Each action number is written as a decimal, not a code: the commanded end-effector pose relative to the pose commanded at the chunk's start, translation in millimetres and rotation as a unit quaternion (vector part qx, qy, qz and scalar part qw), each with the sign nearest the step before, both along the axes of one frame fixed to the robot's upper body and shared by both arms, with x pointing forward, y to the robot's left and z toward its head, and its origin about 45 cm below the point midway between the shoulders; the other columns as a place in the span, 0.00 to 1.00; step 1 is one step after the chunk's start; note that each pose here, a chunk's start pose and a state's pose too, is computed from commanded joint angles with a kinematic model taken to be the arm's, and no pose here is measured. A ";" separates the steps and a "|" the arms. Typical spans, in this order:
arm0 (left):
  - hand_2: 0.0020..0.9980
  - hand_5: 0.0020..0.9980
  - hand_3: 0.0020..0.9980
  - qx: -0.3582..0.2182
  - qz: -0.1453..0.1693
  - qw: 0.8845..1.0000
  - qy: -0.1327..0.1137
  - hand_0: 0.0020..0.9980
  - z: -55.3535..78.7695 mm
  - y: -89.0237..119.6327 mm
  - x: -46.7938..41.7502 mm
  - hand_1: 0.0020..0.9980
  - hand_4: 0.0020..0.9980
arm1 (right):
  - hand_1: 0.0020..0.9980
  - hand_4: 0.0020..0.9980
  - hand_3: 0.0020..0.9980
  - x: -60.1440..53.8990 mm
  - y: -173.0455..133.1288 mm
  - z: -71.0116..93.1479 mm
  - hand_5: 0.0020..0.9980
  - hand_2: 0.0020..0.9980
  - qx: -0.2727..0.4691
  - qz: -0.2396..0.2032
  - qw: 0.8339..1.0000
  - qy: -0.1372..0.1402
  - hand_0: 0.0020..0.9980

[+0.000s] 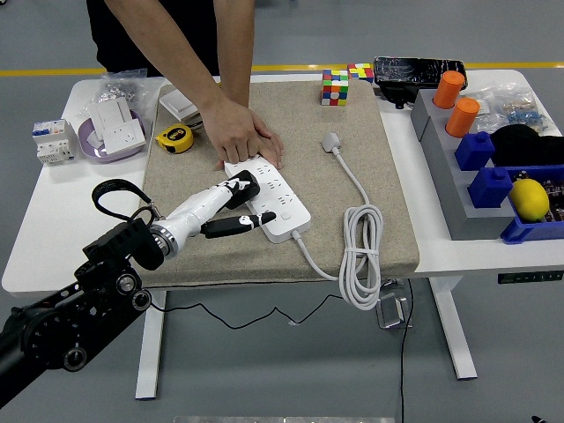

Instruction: Pick up the plug,place it near the board,insert it into the board,press the button

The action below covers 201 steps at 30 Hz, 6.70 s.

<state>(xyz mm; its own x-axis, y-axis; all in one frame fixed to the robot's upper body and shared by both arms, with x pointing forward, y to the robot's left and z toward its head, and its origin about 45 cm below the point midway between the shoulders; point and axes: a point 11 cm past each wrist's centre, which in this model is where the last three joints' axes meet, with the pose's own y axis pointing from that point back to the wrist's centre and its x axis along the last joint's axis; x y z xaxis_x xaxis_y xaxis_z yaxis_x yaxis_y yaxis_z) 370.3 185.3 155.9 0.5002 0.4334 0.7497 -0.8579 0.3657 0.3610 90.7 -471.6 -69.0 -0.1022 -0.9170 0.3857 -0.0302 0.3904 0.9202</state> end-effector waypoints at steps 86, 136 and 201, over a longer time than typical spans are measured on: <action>0.97 1.00 0.94 0.053 -0.062 0.996 -0.034 1.00 13.8 -32.4 12.9 1.00 1.00 | 0.79 1.00 0.78 5.3 -0.7 1.6 0.81 0.77 -0.002 0.000 1.000 -0.005 0.87; 0.17 0.24 1.00 0.091 -0.107 0.983 0.116 0.14 37.1 -70.6 -17.9 0.06 0.44 | 0.79 1.00 0.77 4.6 -2.8 2.4 0.81 0.77 -0.004 0.000 1.000 -0.004 0.87; 0.17 0.21 0.95 0.193 -0.095 0.969 0.123 0.14 3.7 -52.4 2.6 0.06 0.41 | 0.79 1.00 0.78 4.8 -3.4 2.7 0.81 0.77 -0.005 0.000 1.000 -0.004 0.87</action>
